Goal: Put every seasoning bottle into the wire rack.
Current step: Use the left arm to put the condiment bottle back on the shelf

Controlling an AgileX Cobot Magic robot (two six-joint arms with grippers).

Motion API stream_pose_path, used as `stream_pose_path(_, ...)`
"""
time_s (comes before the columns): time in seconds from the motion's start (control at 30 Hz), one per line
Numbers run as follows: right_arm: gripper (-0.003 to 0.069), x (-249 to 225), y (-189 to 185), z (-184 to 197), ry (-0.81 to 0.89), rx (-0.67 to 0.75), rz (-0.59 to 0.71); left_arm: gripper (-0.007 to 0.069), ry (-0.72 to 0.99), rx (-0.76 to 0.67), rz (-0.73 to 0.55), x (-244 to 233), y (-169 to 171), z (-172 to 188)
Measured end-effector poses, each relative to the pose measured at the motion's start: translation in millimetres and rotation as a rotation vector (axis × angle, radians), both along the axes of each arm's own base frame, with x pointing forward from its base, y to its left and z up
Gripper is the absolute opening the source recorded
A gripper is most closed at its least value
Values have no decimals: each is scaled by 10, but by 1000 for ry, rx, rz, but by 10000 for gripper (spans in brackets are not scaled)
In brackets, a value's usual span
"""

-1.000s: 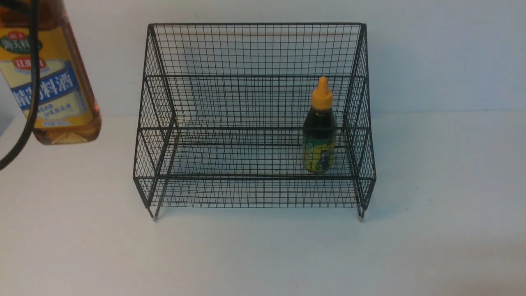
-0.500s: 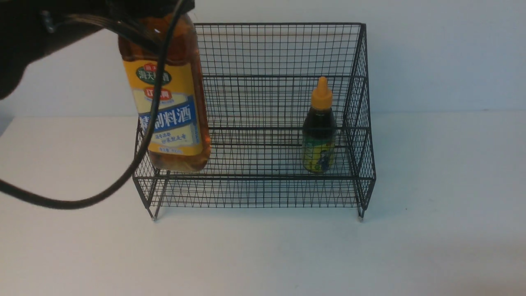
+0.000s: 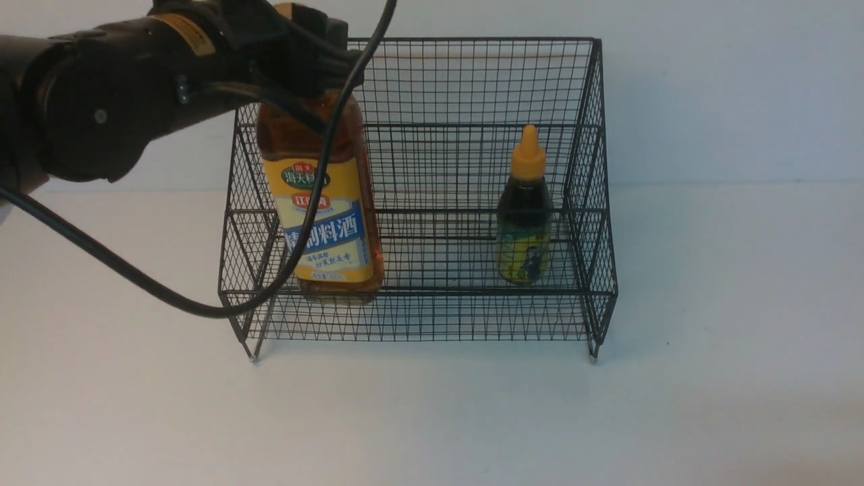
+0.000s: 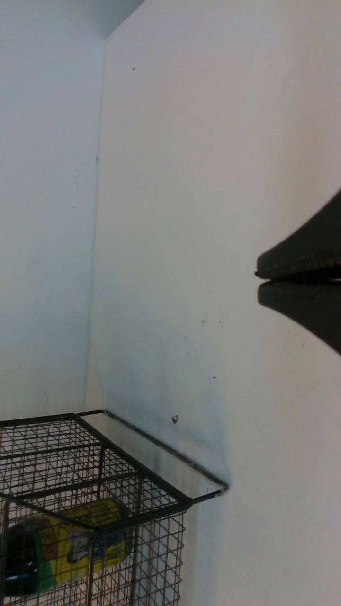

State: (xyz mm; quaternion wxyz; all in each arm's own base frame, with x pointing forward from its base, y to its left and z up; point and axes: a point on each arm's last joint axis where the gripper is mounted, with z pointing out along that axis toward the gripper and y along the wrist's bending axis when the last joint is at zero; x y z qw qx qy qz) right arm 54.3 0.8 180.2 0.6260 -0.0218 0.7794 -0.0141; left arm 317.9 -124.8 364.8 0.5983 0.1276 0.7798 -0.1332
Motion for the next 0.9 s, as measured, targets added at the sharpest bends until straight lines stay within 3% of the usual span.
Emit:
stream_pose_path(0.4,-15,0,0,0,0,0,0,302,160,6,8,-59,13,-273)
stream_pose_path(0.9,-15,0,0,0,0,0,0,302,159,-3,15,-19,2,-344)
